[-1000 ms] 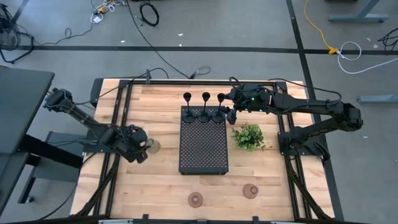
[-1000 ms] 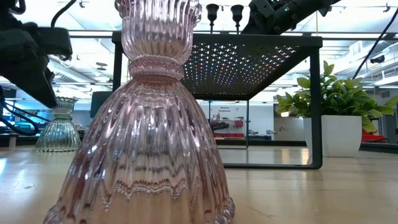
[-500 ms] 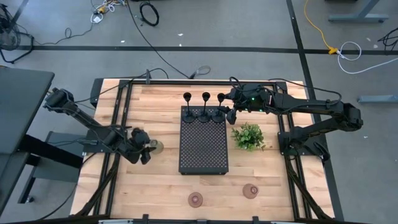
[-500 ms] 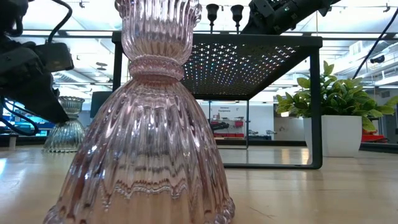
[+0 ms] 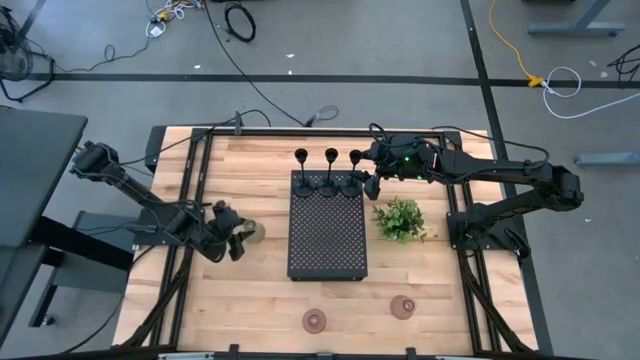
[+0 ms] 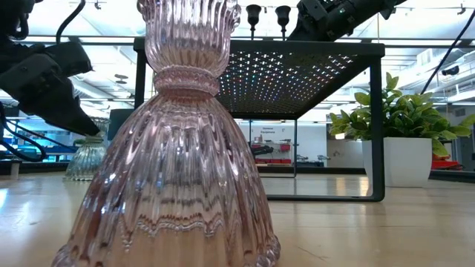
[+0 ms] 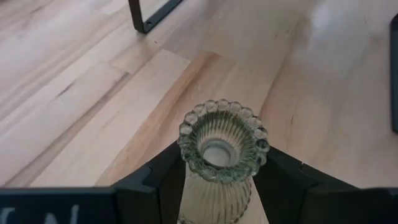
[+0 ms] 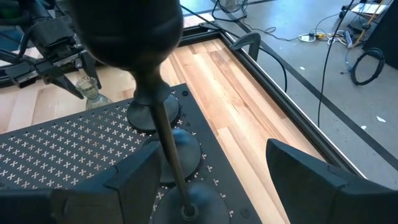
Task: Pick & Place candle stick holders
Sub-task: Put the green glass candle holder on the shelf
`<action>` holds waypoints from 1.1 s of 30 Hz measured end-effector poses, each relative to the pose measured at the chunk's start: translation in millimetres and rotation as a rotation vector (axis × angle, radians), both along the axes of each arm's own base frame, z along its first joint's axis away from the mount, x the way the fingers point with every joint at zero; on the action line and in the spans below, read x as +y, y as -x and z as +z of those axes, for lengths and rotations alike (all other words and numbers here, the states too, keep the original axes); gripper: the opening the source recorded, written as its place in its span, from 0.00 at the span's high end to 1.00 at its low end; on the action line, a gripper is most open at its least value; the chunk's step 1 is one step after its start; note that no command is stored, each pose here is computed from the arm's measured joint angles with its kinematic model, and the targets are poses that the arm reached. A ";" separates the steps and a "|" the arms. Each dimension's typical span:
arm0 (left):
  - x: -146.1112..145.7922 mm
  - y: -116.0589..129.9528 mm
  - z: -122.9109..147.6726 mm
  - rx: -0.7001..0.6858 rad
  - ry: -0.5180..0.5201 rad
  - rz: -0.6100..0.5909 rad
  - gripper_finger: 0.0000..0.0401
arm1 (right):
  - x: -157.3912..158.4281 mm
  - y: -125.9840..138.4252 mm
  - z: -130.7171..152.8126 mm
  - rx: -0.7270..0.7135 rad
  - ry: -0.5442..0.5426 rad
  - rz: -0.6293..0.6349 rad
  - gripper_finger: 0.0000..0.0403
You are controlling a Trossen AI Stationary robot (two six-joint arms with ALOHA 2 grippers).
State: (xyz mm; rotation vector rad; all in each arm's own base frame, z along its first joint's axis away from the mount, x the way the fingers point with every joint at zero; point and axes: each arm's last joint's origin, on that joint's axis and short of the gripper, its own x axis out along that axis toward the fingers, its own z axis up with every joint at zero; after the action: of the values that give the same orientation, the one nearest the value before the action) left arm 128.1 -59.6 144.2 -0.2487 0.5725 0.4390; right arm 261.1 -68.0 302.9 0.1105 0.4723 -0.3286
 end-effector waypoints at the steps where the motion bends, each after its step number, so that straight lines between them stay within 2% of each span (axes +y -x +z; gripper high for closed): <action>1: 0.1 0.0 0.1 -0.002 -0.004 0.004 0.57 | 0.1 0.0 0.0 0.000 0.000 0.000 0.29; 6: 0.5 -0.1 0.5 -0.013 -0.014 0.016 0.67 | 0.0 0.0 0.0 0.000 0.000 0.000 0.29; 15: -2.1 -3.9 4.1 -0.067 0.033 0.018 0.67 | 0.0 0.0 0.0 0.000 0.000 0.000 0.29; 19: -5.6 -8.7 15.1 -0.084 0.047 -0.006 0.67 | 0.1 0.0 0.0 0.000 0.000 0.000 0.29; 23: -11.0 -16.0 37.4 -0.093 0.034 -0.058 0.67 | 0.0 0.0 0.0 0.000 0.000 0.000 0.29; 29: -18.6 -22.2 90.0 -0.075 0.007 -0.132 0.67 | 0.0 0.0 -0.1 0.001 0.000 0.000 0.29; 33: -25.8 -24.4 125.9 -0.129 0.046 -0.210 0.67 | 0.3 0.0 -0.1 0.000 -0.005 0.009 0.29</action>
State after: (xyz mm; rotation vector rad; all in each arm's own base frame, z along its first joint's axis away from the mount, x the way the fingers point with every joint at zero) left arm 152.5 -85.4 270.0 -0.2557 0.4770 0.2048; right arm 261.1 -67.8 302.8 0.1130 0.4735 -0.3188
